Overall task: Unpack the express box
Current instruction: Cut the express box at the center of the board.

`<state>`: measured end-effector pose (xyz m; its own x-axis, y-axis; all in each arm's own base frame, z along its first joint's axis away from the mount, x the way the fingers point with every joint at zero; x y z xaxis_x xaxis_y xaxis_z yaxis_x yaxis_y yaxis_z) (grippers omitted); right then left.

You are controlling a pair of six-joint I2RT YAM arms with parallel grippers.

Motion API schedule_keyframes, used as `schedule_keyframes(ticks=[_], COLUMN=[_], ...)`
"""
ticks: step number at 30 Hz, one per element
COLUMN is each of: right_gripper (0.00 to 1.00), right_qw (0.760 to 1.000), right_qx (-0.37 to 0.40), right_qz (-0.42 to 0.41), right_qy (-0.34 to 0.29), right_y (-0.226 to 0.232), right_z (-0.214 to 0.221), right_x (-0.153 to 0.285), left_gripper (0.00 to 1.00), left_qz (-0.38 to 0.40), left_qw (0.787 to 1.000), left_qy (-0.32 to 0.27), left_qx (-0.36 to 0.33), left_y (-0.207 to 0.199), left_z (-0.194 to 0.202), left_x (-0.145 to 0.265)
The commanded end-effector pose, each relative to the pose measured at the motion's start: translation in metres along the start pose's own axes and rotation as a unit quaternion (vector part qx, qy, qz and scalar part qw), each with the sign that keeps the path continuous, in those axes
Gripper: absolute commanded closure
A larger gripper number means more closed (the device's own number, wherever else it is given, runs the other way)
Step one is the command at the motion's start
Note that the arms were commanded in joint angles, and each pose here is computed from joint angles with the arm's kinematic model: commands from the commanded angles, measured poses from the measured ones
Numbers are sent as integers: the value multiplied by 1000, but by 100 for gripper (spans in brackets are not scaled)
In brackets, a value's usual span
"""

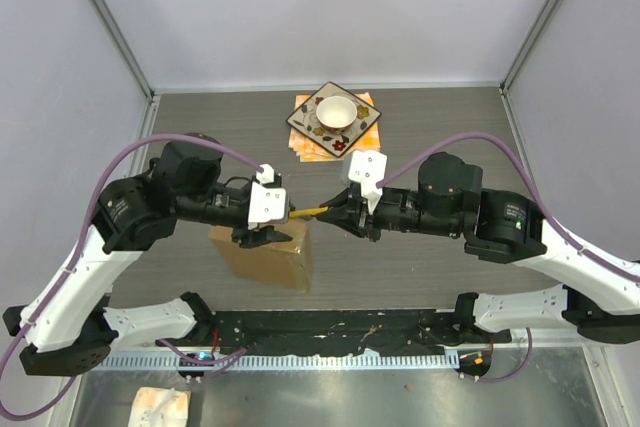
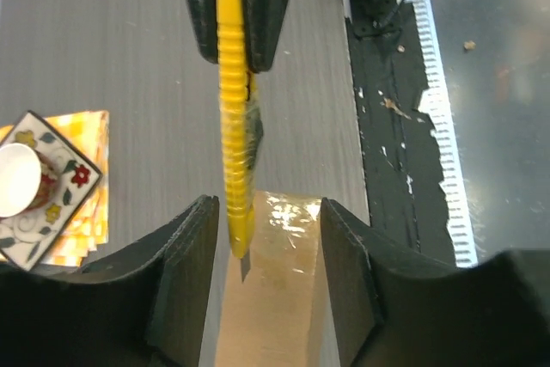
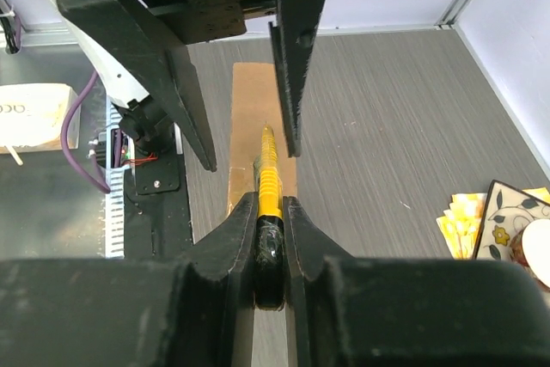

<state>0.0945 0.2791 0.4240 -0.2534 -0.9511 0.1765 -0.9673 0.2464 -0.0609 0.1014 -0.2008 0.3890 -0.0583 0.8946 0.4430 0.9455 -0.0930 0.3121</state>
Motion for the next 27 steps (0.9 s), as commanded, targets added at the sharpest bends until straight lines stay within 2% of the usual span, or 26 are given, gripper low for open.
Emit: schedule_keyframes(ticks=[1, 4, 7, 10, 11, 12, 14, 15, 22, 24, 27], right_gripper=[99, 99, 99, 99, 93, 81, 17, 11, 6, 6, 6], right_qw=[998, 998, 997, 996, 996, 995, 994, 992, 982, 981, 977], right_qx=[18, 20, 19, 18, 15, 12, 5, 3, -37, -43, -42], right_qz=[-11, -16, -18, -21, -19, -19, -12, -5, -2, -13, -26], right_qy=[-52, -57, -66, -84, -85, -95, -109, -122, -185, -188, -206], right_y=[2, 4, 5, 6, 5, 5, 4, 3, 8, 11, 14], right_z=[-31, -36, -42, -47, -44, -45, -42, -43, -23, -21, -29], right_x=[6, 9, 11, 9, 6, 9, 7, 16, 31, 28, 21], left_gripper=[57, 86, 100, 100, 100, 100, 100, 100, 100, 100, 100], left_qz=[34, 34, 36, 44, 48, 42, 29, 19, 3, 21, 49], left_qw=[999, 999, 999, 999, 999, 999, 999, 998, 983, 978, 973], left_qy=[-8, 0, 2, -1, 0, -8, -18, -34, -127, -155, -168], left_qx=[0, 1, 4, 11, 20, 21, 35, 47, 135, 138, 150], left_y=[-17, -17, -16, -17, -17, -14, -9, -5, 20, 22, 17], left_z=[-3, 2, 3, 1, 0, -4, -9, -16, -53, -64, -70], left_x=[10, 9, 6, 5, 3, 3, 3, 4, 19, 22, 21])
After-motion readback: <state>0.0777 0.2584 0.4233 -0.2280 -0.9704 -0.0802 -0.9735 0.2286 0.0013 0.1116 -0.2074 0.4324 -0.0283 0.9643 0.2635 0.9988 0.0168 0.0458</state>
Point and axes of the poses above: each gripper's point midway between its finger pads, its own x axis back along the fingers, its own y axis along the line the jaws close on, z = x × y, the point moved 4 cm from there along x, back along the fingers, and after that the axes turned 5 degrees about -x, right-handed, at the moved point
